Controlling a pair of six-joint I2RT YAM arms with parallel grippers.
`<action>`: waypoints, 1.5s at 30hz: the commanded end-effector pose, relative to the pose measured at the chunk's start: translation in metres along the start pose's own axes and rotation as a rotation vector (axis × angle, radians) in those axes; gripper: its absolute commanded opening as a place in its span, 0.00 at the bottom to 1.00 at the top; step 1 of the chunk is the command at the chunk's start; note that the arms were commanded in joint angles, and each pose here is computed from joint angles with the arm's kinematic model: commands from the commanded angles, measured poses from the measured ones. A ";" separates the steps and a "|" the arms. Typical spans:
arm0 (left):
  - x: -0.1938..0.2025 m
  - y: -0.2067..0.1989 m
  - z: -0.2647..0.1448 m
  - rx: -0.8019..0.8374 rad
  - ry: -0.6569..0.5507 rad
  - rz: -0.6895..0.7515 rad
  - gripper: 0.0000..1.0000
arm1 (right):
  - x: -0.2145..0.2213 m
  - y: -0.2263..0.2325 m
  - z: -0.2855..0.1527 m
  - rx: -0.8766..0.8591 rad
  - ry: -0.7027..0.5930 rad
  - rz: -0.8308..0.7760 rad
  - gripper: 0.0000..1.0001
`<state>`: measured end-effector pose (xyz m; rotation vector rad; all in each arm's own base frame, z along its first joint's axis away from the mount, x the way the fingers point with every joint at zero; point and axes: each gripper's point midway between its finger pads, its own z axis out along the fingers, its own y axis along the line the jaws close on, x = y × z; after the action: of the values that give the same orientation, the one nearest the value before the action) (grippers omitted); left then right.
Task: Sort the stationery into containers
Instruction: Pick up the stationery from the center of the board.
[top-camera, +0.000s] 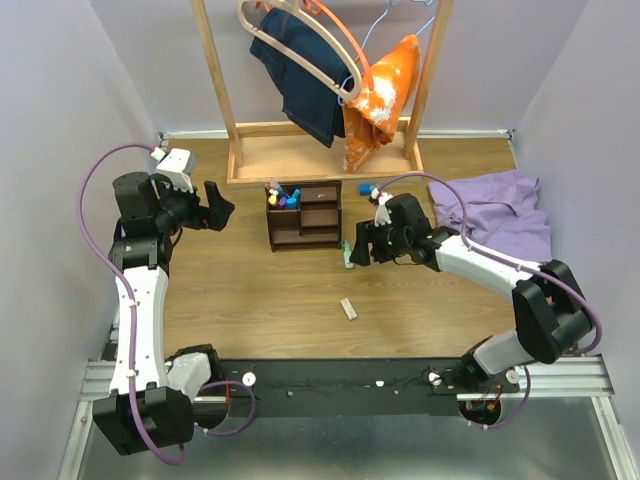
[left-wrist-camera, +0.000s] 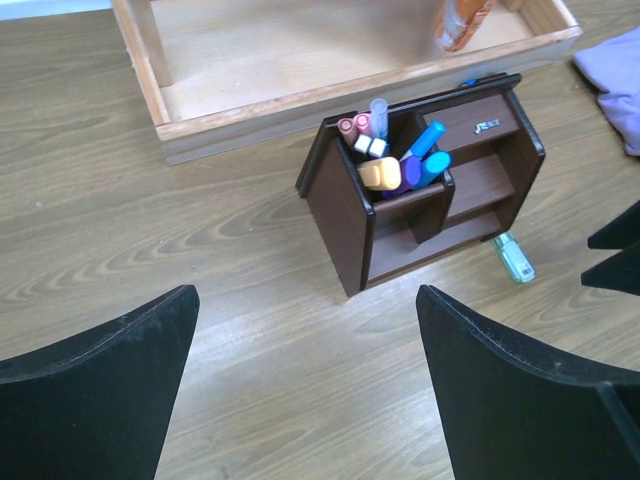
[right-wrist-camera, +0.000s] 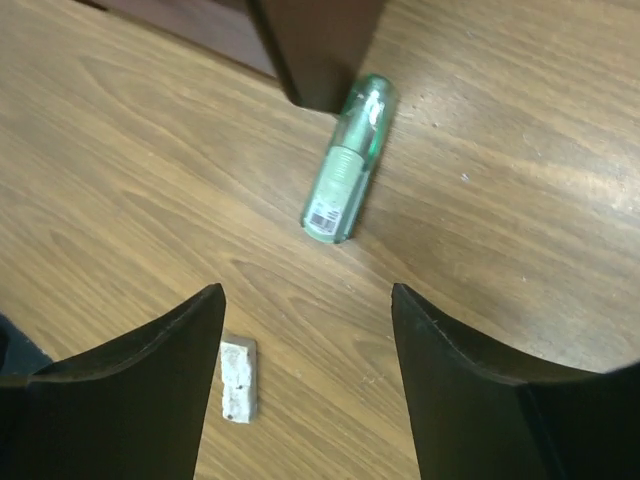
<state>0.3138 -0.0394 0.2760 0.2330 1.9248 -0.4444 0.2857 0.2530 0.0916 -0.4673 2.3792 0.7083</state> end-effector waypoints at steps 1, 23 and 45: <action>0.010 0.012 0.000 -0.064 0.033 -0.018 0.99 | 0.006 -0.020 0.017 0.119 0.012 0.127 0.81; 0.030 0.019 0.005 -0.086 0.060 0.057 0.99 | 0.036 -0.029 0.067 0.415 0.100 0.077 0.60; 0.033 0.015 0.004 -0.072 0.063 0.054 0.99 | 0.056 -0.042 0.035 0.475 0.134 0.063 0.26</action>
<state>0.3131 -0.0279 0.2386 0.2343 2.0029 -0.3507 0.3119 0.2685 0.0226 -0.1916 2.5007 0.2536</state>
